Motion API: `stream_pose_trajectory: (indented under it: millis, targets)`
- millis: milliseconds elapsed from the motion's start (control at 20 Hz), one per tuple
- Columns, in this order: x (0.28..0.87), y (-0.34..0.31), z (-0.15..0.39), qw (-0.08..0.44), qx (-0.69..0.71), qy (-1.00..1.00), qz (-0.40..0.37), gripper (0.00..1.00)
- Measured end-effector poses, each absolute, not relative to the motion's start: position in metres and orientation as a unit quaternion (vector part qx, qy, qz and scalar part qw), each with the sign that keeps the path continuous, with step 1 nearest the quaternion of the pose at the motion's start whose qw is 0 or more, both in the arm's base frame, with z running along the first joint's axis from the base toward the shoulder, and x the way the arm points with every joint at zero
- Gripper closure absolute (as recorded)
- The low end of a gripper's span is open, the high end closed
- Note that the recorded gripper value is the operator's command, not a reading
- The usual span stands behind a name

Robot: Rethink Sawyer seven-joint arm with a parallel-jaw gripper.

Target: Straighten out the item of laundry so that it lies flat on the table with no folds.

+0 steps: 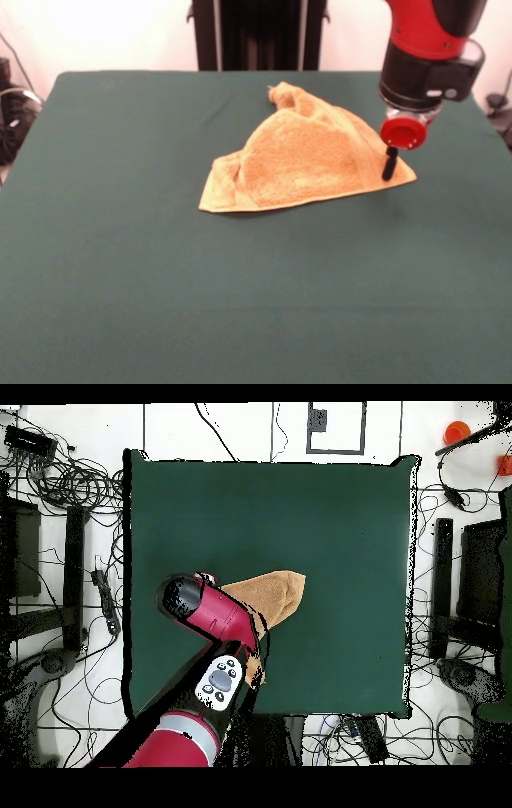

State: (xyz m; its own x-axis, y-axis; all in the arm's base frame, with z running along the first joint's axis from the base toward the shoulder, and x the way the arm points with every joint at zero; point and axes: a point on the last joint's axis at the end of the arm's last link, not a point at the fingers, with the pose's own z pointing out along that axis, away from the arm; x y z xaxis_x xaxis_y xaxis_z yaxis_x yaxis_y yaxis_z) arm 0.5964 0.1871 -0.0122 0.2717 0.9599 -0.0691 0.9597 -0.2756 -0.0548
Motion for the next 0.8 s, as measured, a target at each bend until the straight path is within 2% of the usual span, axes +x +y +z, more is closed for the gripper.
stream_pose_trajectory:
  millis: [800]
  targets:
    - [0.5945,0.1943,-0.0114,0.001,-0.794,-0.606,0.043,0.00]
